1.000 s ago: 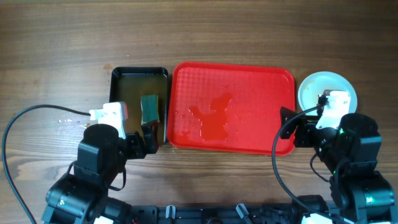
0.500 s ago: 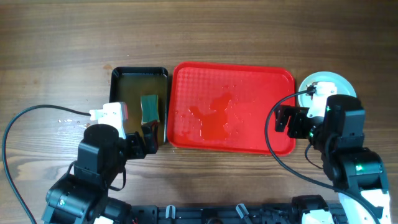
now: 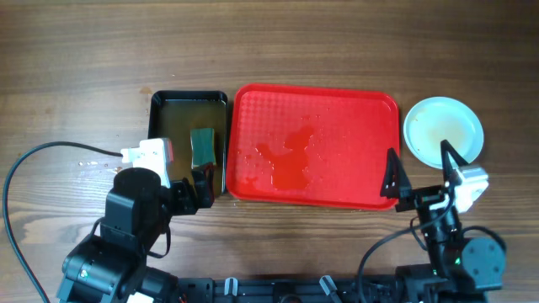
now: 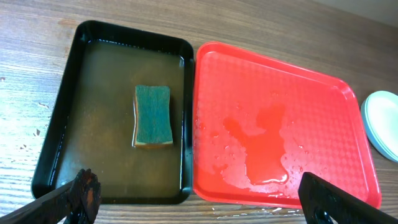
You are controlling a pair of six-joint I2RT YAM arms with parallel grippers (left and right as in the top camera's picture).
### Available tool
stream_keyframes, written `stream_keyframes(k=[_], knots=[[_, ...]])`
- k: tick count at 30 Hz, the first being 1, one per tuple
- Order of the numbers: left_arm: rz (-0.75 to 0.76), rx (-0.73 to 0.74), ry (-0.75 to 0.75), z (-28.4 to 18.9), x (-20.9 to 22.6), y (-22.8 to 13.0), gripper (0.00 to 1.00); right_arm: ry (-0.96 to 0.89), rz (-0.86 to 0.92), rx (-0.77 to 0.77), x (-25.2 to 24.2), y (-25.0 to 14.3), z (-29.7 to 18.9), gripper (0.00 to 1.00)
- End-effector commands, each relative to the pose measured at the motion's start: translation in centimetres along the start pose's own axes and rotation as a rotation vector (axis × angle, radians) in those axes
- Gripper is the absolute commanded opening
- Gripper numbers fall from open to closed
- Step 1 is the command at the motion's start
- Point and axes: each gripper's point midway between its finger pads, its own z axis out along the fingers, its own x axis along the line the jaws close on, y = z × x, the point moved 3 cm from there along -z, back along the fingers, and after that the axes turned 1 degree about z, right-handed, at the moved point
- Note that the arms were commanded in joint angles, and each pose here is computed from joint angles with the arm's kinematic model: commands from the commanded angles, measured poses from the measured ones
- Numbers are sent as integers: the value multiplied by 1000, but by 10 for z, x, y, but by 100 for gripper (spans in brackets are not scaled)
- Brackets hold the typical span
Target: Clean dirty plates on tray and stack at the side
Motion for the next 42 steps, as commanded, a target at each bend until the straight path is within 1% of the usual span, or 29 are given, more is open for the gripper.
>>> stream_keyframes(k=[1,8,10,12,13,15,16,17,42], knots=[[15,-3,9,1,1,-1,100,43,-1,-83,2,-14,-1,99],[15,-3,10,1,1,-1,100,0,-26,-241,-11,-29,3,99],[15,-3,10,1,1,-1,100,12,-124,-217,-8,-34,5,99],[15,-3,9,1,1,-1,100,20,-228,-155,-7,-47,7,99],[15,-3,9,1,1,-1,100,17,-245,-98,-10,-60,9,99],[15,-3,10,1,1,-1,100,3,-218,57,-17,-92,9,99],[15,-3,9,1,1,-1,100,-2,-205,95,-19,-100,9,99],[15,-3,10,1,1,-1,100,-4,-185,95,-19,-100,9,99],[15,-4,10,1,2,-1,100,-4,-188,96,-19,-101,9,99]])
